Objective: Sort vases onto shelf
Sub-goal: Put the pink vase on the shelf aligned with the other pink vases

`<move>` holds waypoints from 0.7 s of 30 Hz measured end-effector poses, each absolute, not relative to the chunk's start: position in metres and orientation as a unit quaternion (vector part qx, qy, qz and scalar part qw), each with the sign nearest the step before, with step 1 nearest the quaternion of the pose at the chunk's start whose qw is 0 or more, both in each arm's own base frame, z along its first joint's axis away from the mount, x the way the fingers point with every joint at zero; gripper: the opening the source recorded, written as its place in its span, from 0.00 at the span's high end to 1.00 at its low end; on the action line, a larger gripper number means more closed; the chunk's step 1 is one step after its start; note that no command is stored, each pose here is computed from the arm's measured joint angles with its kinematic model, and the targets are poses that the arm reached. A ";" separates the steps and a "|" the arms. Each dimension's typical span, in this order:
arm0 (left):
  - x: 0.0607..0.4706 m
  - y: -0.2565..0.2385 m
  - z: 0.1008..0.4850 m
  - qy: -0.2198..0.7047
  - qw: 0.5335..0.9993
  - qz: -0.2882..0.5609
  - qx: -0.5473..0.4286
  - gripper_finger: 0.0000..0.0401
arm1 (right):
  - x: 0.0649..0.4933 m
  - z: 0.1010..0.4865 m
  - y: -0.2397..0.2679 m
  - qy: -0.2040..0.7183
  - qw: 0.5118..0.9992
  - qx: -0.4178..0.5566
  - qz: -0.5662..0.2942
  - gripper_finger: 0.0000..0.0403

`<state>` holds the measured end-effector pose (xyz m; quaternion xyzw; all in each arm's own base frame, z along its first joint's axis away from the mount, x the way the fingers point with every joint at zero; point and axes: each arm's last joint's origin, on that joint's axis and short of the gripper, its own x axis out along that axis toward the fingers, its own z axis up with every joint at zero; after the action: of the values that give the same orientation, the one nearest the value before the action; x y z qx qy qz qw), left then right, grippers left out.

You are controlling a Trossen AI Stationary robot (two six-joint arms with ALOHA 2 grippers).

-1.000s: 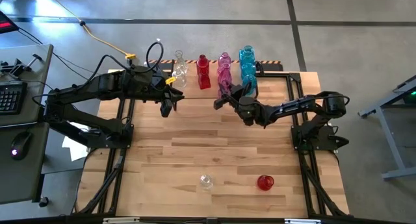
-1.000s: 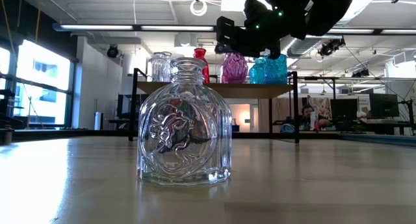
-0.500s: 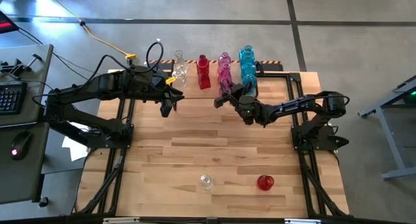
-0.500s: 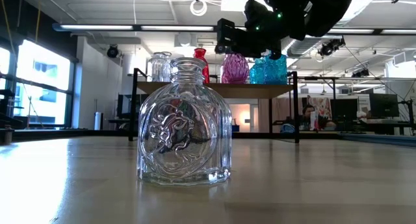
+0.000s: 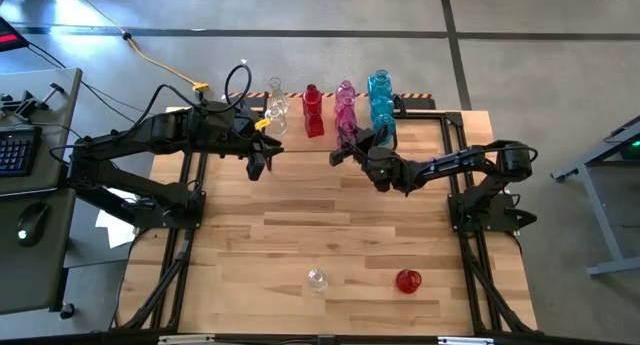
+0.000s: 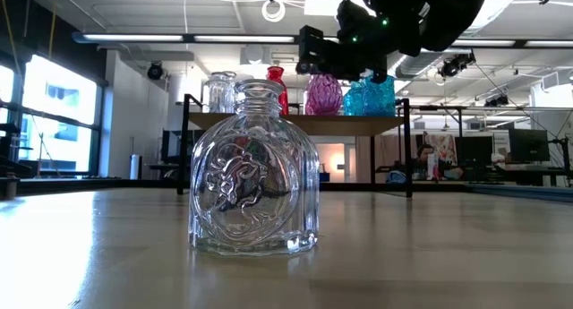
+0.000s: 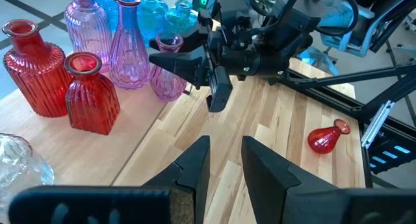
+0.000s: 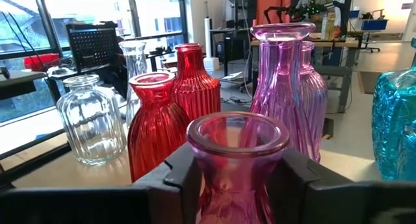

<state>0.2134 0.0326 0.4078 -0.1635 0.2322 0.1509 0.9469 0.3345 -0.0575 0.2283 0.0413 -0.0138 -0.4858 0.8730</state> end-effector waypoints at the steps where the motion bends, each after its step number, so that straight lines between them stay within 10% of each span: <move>1: 0.213 0.033 0.408 0.232 0.947 0.151 -0.164 0.80 | 0.334 0.228 -0.058 -0.013 0.873 0.041 -0.485 0.68; 21: 0.213 0.033 0.408 0.232 0.947 0.151 -0.164 0.80 | 0.335 0.226 -0.060 -0.009 0.877 0.051 -0.478 0.62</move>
<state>0.2134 0.0326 0.4078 -0.1636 0.2320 0.1507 0.9469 0.3346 -0.0600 0.2255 0.0511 -0.0093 -0.4783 0.8767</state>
